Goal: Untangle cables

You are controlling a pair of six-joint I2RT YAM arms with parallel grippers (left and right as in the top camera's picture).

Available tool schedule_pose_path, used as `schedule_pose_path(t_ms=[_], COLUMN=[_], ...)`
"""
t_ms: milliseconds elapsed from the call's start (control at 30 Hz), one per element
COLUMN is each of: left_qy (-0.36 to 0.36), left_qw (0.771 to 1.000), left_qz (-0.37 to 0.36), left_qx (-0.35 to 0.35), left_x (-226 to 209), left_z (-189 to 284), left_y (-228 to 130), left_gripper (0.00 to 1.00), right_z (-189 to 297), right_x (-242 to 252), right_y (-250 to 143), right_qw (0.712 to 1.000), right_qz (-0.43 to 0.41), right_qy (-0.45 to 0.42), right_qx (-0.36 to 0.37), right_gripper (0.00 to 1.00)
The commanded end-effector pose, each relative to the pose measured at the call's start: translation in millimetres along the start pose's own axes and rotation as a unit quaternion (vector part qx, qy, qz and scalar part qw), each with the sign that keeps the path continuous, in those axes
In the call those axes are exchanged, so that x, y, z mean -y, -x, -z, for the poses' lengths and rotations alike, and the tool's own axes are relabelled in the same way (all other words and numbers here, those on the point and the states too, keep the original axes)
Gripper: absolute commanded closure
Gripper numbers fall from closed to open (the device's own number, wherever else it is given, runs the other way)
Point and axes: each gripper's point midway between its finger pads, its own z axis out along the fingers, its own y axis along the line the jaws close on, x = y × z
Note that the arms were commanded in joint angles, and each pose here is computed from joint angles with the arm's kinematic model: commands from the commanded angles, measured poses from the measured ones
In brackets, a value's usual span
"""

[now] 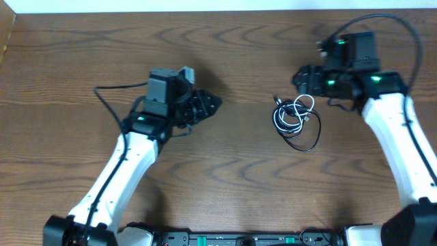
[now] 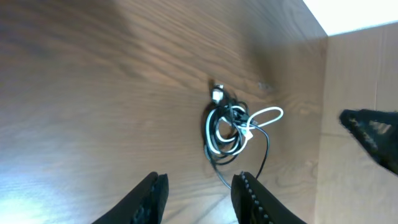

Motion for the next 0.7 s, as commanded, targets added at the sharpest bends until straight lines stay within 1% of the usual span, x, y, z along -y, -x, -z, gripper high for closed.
schedule_pose_path(t_ms=[0, 133, 267, 467, 667], left_qy=[-0.001, -0.03, -0.052, -0.006, -0.011], left_qw=[1.0, 0.999, 0.997, 0.997, 0.993], left_qz=[-0.023, -0.033, -0.043, -0.057, -0.085], left_qx=[-0.01, -0.028, -0.044, -0.058, -0.081], left_x=[10.0, 23.9, 30.4, 20.8, 50.2], left_z=[-29.8, -75.2, -119.6, -170.9, -209.3], left_y=[-8.1, -22.5, -40.8, -64.4, -84.1], left_gripper=[0.6, 0.57, 0.56, 0.55, 0.51], right_z=[8.7, 15.0, 18.8, 20.0, 20.9], right_x=[42.9, 65.1, 76.0, 78.1, 80.3], right_y=[0.1, -6.5, -10.5, -20.4, -25.7], right_qw=[0.996, 0.993, 0.991, 0.991, 0.99], right_qz=[-0.061, -0.09, -0.1, -0.091, -0.083], right_qy=[-0.058, -0.076, -0.084, -0.09, -0.097], right_qx=[-0.001, -0.013, -0.021, -0.041, -0.052], right_gripper=[0.26, 0.26, 0.25, 0.25, 0.25])
